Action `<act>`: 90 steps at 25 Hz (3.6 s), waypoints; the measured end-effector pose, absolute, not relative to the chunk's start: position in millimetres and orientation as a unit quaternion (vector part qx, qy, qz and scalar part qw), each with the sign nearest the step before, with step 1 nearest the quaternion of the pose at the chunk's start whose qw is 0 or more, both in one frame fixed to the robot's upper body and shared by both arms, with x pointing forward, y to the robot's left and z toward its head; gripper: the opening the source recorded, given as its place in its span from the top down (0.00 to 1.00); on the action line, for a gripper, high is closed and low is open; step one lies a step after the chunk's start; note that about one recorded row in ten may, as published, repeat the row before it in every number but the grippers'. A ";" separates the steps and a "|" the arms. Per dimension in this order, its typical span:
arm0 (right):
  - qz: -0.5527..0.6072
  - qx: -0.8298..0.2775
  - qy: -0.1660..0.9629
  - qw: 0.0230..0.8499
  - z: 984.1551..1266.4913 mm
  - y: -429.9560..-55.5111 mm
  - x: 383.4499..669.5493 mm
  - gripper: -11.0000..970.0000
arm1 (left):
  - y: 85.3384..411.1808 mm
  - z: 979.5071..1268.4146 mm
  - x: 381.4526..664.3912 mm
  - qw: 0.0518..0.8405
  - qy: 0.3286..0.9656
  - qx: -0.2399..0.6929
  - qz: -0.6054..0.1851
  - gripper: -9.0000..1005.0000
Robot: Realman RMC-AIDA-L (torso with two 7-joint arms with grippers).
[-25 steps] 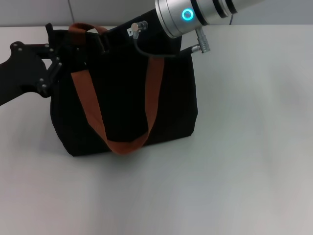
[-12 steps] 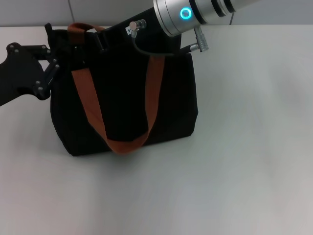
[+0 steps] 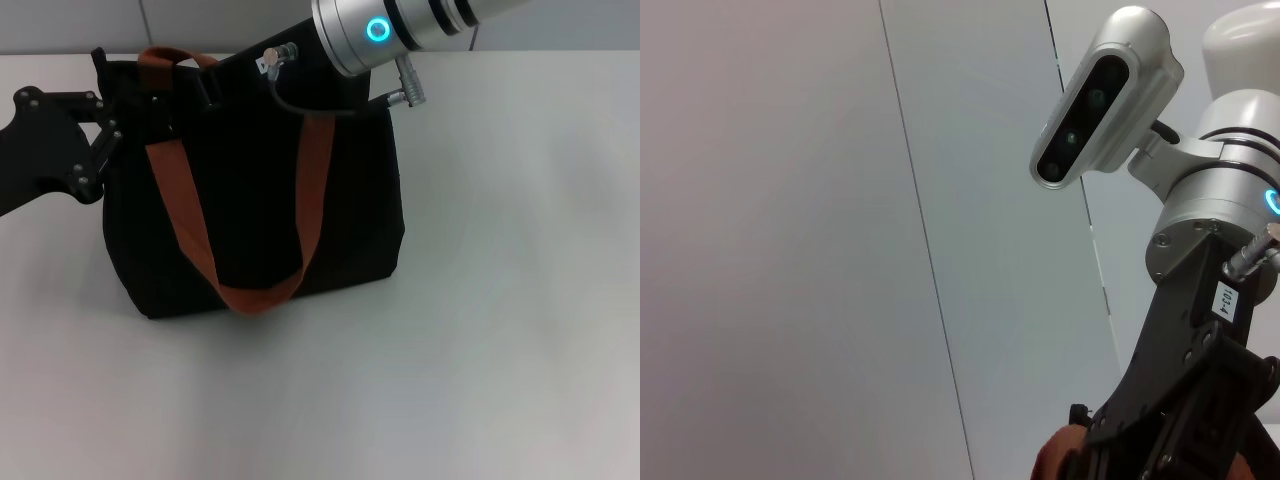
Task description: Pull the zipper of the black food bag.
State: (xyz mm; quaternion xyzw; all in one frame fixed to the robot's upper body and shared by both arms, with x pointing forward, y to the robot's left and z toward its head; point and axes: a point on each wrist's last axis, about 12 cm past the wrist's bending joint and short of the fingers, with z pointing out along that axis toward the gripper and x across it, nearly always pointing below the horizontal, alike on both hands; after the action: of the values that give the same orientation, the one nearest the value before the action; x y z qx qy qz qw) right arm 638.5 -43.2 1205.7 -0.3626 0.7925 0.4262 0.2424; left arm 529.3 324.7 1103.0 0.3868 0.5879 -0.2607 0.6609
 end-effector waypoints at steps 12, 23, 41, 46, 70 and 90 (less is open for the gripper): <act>0.433 -0.371 0.785 0.243 1207.4 -51.5 635.4 0.72 | 324.1 1106.1 532.4 0.661 0.587 0.387 -0.262 0.92; 0.430 -0.370 0.785 0.248 1208.0 -52.5 636.7 0.72 | 327.4 1106.0 531.4 0.663 0.589 0.383 -0.258 0.92; 0.428 -0.377 0.783 0.247 1208.7 -48.0 635.3 0.72 | 322.2 1111.3 537.3 0.663 0.581 0.390 -0.265 0.91; 0.426 -0.380 0.783 0.246 1208.2 -45.9 634.5 0.72 | 318.4 1113.4 538.9 0.665 0.575 0.396 -0.267 0.91; 0.421 -0.376 0.785 0.256 1209.3 -45.2 637.2 0.72 | 323.5 1112.7 534.0 0.667 0.575 0.391 -0.267 0.90; 0.417 -0.388 0.781 0.257 1209.9 -43.0 634.2 0.95 | 325.4 1112.6 532.3 0.671 0.575 0.385 -0.266 0.90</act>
State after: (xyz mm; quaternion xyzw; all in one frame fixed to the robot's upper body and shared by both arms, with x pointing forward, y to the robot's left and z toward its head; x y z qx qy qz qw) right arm 634.2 -43.0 1209.9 -0.3882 0.7806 0.4171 0.2567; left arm 532.3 325.4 1112.6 0.3852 0.5745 -0.2661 0.6714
